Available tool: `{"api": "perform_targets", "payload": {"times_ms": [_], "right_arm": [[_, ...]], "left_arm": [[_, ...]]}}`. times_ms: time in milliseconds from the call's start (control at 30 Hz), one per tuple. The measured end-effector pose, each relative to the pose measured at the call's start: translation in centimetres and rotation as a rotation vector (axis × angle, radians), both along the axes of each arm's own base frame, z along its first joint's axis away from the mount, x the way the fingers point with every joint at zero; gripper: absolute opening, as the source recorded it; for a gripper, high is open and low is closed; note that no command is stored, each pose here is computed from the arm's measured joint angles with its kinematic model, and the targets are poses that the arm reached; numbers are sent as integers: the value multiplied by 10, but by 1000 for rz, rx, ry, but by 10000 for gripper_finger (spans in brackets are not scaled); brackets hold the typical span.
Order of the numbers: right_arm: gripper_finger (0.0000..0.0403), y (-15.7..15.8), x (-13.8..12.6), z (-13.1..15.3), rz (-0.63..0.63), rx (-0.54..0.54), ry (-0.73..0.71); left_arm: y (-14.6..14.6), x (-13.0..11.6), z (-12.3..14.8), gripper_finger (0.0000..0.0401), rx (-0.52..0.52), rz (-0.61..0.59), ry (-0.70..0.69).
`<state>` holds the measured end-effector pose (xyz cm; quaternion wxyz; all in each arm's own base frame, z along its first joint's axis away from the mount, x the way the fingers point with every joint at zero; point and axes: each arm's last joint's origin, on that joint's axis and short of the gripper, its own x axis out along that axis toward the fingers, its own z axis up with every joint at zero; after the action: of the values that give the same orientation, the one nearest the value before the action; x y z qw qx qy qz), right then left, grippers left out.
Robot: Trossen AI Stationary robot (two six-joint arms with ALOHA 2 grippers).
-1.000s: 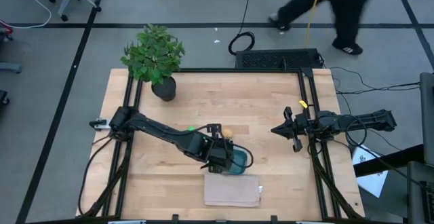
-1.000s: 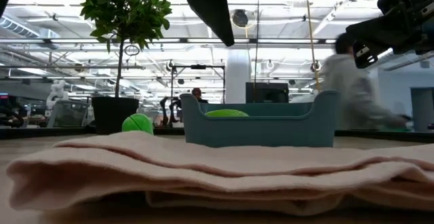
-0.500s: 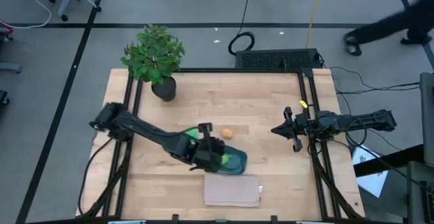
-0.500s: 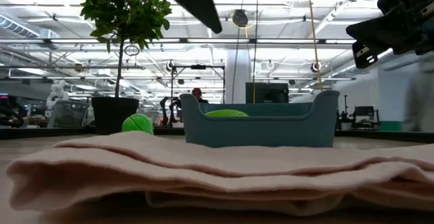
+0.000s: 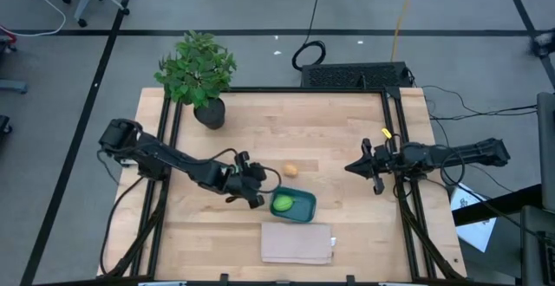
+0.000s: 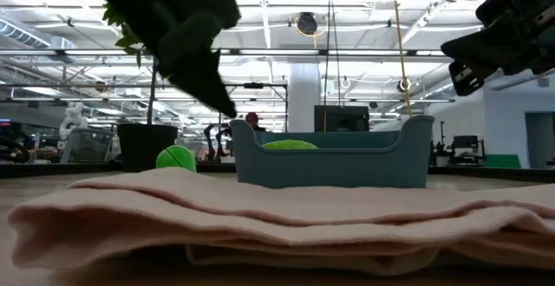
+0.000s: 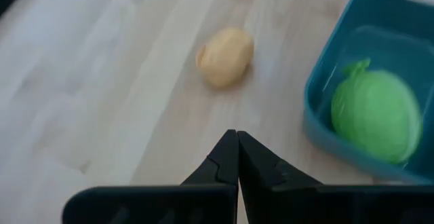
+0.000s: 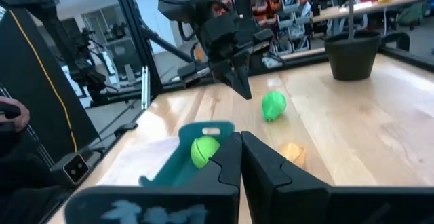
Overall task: Pick and placing Produce into tupperware
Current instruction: Adjust the blue bin
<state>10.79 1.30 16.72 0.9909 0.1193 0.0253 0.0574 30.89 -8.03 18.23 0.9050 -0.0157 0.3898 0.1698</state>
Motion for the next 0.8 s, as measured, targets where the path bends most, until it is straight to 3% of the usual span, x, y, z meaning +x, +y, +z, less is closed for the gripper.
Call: {"api": "perform_targets", "payload": {"times_ms": [200, 500, 800], "right_arm": [[0, 0, 3, -3, -3, -13, 34], [0, 7, 9, -11, 38, 57, 123], [0, 24, 17, -15, 94, 80, 163]], "left_arm": [[-6, -8, -17, 1, -51, -6, -47], [-17, -15, -29, 0, -121, -36, -171], [-17, -12, -49, 0, -97, 13, -125]]}}
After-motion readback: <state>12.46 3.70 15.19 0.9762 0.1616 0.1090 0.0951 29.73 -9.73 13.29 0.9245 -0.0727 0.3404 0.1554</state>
